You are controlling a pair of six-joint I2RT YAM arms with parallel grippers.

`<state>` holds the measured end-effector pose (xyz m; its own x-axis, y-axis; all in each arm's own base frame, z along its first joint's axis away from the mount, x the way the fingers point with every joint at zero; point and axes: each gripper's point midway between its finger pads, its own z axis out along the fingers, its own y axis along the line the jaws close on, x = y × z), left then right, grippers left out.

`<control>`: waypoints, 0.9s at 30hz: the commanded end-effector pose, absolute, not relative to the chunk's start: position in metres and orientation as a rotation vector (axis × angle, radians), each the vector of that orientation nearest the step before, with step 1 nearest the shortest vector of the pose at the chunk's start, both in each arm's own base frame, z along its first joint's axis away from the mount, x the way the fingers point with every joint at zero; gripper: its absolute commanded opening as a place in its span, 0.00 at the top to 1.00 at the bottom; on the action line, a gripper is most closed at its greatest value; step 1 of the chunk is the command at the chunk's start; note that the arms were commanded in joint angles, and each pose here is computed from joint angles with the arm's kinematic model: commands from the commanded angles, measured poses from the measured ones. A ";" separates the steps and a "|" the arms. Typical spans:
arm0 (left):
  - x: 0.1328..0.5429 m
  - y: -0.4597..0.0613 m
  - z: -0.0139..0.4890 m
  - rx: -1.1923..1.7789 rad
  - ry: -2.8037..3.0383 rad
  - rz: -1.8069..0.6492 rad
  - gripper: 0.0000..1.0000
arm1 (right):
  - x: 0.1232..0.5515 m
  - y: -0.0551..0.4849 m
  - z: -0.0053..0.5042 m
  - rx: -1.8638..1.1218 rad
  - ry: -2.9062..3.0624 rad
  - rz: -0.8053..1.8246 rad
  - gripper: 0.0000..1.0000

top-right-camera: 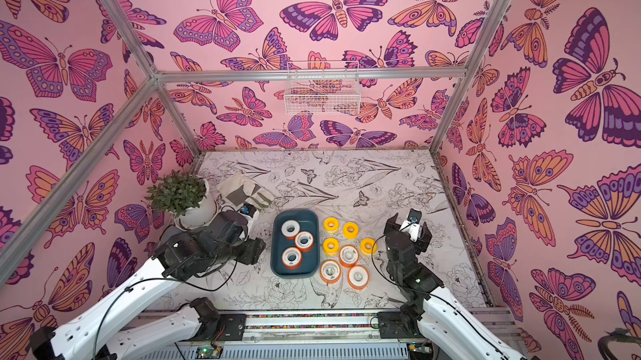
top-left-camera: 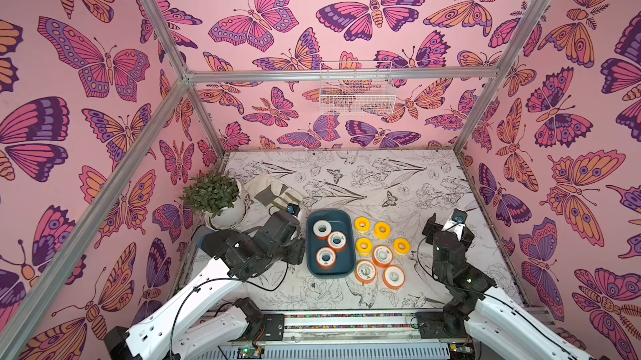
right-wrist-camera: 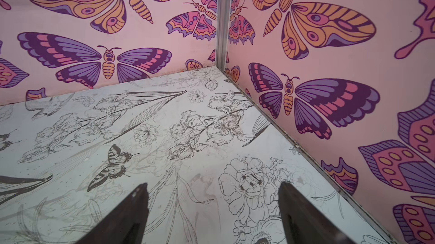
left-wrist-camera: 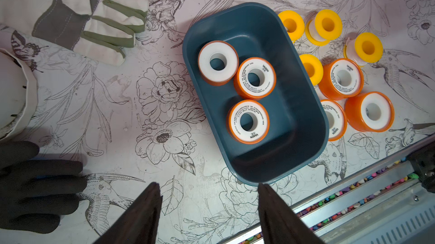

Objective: Put the sealing tape into the storage box
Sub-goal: Pick up the sealing tape at the center of the board.

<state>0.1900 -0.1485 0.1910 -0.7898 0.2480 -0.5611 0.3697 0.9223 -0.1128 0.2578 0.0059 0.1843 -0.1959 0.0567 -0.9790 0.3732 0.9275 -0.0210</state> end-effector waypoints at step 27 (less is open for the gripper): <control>0.154 -0.441 0.093 1.118 2.582 -0.416 0.08 | 0.247 -0.019 0.185 0.472 1.724 -0.334 0.12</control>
